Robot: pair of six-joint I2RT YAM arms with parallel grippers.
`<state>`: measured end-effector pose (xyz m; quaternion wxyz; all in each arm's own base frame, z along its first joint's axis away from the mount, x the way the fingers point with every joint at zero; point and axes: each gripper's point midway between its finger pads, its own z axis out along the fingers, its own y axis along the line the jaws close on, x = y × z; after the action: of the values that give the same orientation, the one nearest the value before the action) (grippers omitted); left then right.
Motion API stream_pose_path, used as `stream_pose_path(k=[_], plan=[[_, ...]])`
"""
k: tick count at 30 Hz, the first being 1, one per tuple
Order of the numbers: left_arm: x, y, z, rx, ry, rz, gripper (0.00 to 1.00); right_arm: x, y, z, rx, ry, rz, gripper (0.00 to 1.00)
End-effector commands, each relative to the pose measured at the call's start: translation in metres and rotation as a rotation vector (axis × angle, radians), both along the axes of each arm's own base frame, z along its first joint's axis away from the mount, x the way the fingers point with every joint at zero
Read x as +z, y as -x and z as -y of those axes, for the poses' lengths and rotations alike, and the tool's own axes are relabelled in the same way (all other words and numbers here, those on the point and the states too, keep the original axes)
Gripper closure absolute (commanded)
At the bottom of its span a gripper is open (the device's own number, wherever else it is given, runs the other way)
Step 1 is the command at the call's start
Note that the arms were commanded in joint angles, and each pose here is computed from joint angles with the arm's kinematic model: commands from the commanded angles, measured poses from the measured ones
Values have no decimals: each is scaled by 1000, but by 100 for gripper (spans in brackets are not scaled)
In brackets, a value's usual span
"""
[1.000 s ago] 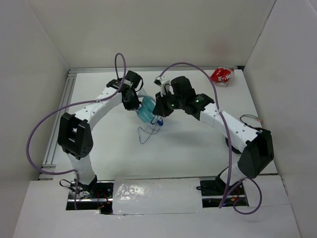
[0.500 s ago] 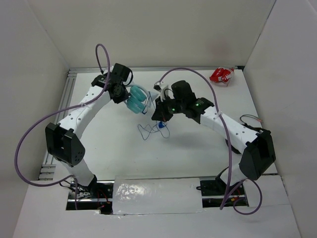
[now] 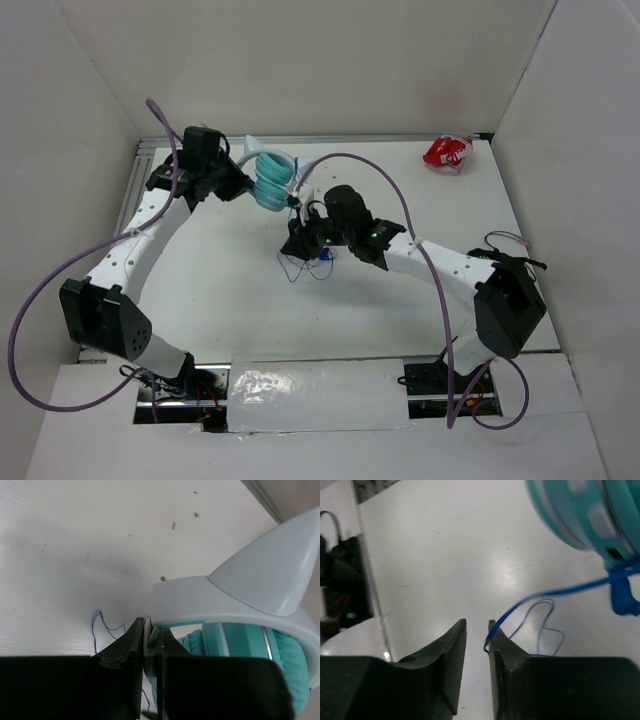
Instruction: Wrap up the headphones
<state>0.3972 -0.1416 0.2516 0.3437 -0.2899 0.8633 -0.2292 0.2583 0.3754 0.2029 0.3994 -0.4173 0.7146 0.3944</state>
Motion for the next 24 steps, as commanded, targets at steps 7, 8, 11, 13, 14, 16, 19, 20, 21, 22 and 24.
stream_pose_path(k=[7, 8, 11, 13, 14, 16, 19, 20, 21, 22, 24], plan=[[111, 25, 43, -378, 253, 355, 100, 23, -60, 10, -247, -58, 419, 63], [115, 28, 45, -400, 262, 371, 100, 20, -61, 10, -245, -48, 431, 63], [131, 42, 52, -488, 297, 426, 100, 11, -65, 10, -244, -35, 460, 61], [143, 52, 54, -540, 312, 451, 100, 3, -67, 8, -235, -27, 478, 61], [151, 55, 54, -555, 314, 471, 100, 1, -67, 8, -234, -27, 488, 60], [162, 63, 56, -587, 319, 501, 100, -7, -66, 8, -222, -19, 494, 60], [176, 65, 53, -576, 304, 535, 100, -15, -57, 13, -200, -29, 496, 60], [180, 65, 51, -569, 299, 544, 100, -14, -53, 13, -195, -49, 498, 60], [182, 65, 50, -561, 297, 547, 100, -2, -50, 15, -199, -92, 521, 60], [183, 65, 50, -562, 299, 550, 100, -11, -43, 19, -194, -92, 502, 60], [181, 63, 48, -548, 304, 542, 100, 8, -36, 24, -201, -151, 529, 60]])
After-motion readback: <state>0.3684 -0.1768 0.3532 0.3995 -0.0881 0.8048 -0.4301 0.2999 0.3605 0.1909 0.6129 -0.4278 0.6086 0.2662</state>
